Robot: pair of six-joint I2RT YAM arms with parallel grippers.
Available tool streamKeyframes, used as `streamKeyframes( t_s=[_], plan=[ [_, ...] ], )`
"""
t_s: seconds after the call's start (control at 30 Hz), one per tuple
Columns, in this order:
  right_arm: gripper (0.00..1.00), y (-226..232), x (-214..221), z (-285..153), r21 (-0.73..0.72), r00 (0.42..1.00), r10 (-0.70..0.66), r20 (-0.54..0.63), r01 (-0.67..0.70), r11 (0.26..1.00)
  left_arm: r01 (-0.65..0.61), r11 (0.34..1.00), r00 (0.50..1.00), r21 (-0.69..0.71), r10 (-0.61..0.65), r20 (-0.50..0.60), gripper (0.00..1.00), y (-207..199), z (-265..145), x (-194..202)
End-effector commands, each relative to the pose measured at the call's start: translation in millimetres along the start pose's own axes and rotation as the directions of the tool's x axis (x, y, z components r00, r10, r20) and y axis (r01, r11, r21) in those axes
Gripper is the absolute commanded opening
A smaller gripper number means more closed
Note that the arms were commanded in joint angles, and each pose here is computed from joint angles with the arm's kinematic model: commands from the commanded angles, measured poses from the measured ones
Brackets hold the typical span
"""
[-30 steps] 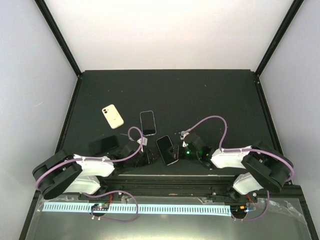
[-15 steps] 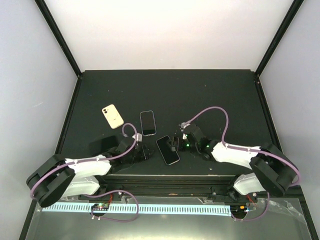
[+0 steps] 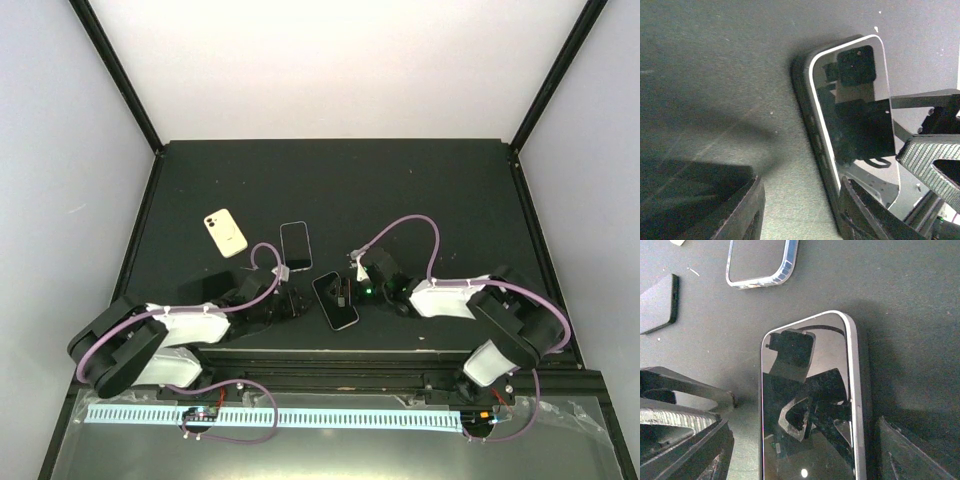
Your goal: Put the phone into the phone case
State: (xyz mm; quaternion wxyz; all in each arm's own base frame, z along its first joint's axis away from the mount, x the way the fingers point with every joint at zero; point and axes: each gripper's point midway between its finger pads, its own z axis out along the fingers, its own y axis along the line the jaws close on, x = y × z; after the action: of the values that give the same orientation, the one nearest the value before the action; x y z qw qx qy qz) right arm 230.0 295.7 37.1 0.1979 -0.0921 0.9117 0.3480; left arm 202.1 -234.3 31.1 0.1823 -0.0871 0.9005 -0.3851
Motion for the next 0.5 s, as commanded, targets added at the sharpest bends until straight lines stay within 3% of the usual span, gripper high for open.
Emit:
streamKeyframes(
  t_s=[0.0, 0.47],
  plan=[
    [0.76, 13.1, 10.6, 2.9, -0.103, 0.999, 0.013, -0.053, -0.019, 0.995, -0.007, 0.998, 1.0, 0.06, 0.009, -0.023, 0.44, -17.9, 6.6, -3.6],
    [0.71, 41.2, 2.0, 1.5, -0.256, 0.985, 0.161, -0.06, -0.171, 0.951, 0.008, 0.998, 0.997, 0.066, -0.003, -0.071, 0.3, -14.9, 13.3, 11.3]
  ],
)
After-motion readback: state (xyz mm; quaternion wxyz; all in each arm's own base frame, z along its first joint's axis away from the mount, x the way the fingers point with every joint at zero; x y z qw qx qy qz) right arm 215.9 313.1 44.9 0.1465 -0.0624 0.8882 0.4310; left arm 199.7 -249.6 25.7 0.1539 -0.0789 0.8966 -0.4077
